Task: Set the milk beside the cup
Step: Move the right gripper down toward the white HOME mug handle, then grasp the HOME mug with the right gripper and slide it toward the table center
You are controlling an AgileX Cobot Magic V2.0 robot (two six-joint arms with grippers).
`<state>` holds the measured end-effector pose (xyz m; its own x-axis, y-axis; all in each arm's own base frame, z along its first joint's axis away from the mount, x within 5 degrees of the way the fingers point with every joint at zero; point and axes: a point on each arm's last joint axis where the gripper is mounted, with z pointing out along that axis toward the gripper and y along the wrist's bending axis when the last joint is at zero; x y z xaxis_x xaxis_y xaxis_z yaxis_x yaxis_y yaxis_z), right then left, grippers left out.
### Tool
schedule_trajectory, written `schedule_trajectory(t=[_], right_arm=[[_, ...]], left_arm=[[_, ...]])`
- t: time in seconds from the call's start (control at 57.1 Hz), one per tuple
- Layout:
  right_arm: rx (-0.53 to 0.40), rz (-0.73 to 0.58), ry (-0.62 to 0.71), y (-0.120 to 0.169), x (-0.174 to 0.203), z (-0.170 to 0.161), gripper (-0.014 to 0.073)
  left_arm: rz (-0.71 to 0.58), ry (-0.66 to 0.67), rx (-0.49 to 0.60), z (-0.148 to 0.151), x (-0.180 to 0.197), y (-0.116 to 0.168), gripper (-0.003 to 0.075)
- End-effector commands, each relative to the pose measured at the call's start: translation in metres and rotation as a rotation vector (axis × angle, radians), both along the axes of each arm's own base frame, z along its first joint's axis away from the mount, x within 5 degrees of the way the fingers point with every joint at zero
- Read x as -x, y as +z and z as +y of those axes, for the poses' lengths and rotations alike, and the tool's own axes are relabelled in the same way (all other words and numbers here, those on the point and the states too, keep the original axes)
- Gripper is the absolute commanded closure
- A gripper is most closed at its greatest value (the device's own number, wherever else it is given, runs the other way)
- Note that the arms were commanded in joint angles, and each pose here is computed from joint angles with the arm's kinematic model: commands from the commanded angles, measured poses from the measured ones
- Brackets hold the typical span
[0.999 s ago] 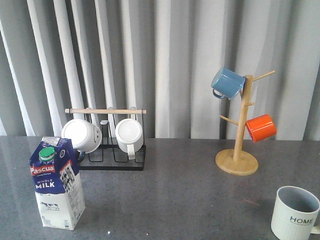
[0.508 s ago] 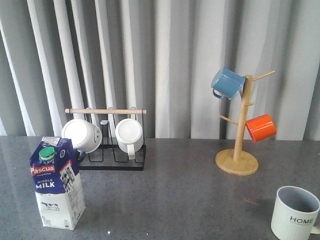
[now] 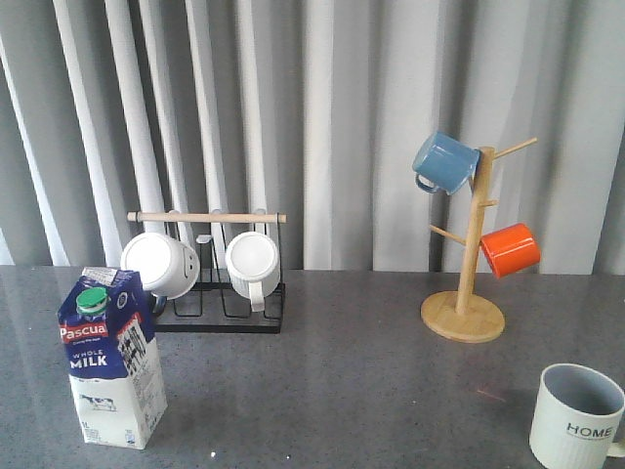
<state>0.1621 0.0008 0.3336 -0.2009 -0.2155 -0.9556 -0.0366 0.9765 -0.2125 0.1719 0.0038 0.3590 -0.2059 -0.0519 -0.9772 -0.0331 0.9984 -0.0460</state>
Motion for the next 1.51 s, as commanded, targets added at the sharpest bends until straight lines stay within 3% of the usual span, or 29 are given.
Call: schedule_trajectory(t=[0.0, 0.14, 0.368, 0.543, 0.683, 0.946, 1.489], right_arm=[[0.04, -0.109, 0.015, -0.001, -0.01, -0.001, 0.003], [-0.079, -0.109, -0.139, -0.037, -0.019, -0.027, 0.003], [-0.032, -0.195, -0.157, -0.075, -0.029, -0.04, 0.003], [-0.015, -0.145, -0.13, -0.098, -0.047, -0.046, 0.003], [0.017, -0.149, -0.088, -0.112, -0.057, -0.053, 0.003], [-0.142, -0.154, -0.148, -0.125, -0.059, -0.073, 0.003], [-0.175, -0.116, -0.183, -0.153, -0.069, -0.082, 0.003]], left_arm=[[-0.114, -0.004, 0.003, -0.001, 0.0, 0.019, 0.0186], [-0.114, -0.004, 0.003, -0.001, 0.0, 0.019, 0.0186], [-0.114, -0.004, 0.003, -0.001, 0.0, 0.019, 0.0186], [-0.114, -0.004, 0.003, -0.001, 0.0, 0.019, 0.0186], [-0.114, -0.004, 0.003, -0.001, 0.0, 0.019, 0.0186], [-0.114, -0.004, 0.003, -0.001, 0.0, 0.019, 0.0186], [-0.114, -0.004, 0.003, -0.001, 0.0, 0.019, 0.0186]])
